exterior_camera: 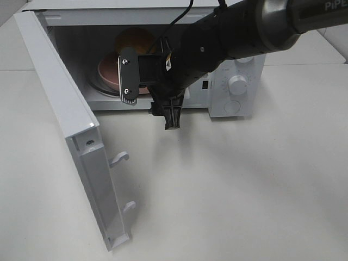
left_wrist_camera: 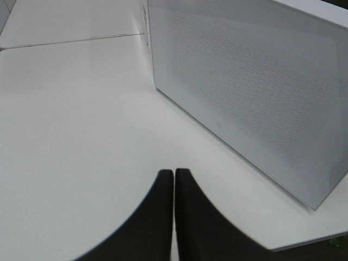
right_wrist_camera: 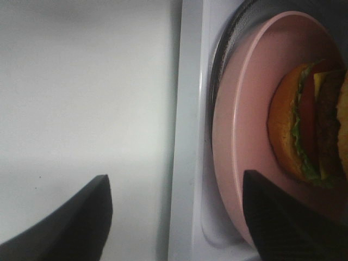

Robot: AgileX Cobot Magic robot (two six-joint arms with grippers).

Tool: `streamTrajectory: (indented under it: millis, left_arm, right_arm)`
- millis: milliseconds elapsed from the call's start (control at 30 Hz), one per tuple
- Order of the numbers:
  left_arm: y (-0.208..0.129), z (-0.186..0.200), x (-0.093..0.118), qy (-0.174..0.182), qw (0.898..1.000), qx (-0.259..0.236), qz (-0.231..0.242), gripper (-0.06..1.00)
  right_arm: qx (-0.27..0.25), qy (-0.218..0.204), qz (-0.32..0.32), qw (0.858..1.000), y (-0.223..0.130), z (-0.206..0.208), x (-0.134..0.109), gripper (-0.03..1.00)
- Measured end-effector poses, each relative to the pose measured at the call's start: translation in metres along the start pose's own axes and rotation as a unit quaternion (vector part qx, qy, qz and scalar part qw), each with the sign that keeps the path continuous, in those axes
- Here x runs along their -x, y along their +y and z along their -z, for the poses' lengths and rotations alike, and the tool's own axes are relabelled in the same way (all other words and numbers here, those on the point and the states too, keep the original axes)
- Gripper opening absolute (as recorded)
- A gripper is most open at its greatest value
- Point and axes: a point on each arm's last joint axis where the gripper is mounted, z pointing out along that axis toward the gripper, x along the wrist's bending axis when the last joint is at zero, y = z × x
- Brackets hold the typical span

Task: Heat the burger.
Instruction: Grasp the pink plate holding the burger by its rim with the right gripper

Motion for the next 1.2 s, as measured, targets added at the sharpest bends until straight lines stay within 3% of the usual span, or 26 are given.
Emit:
streamTrajectory:
  millis: [433, 1200]
  left_arm:
    - [0.000, 0.000, 0.000, 0.000, 1.000, 0.000, 0.000, 0.00]
    - [0.000, 0.000, 0.000, 0.000, 1.000, 0.000, 0.000, 0.00]
  right_arm:
    - [0.006, -0.033, 0.050, 0.998, 0.002, -0.007, 0.006, 0.63]
    - [-0.004, -0.024, 0.046, 0.999, -0.001, -0.053, -0.002, 0.62]
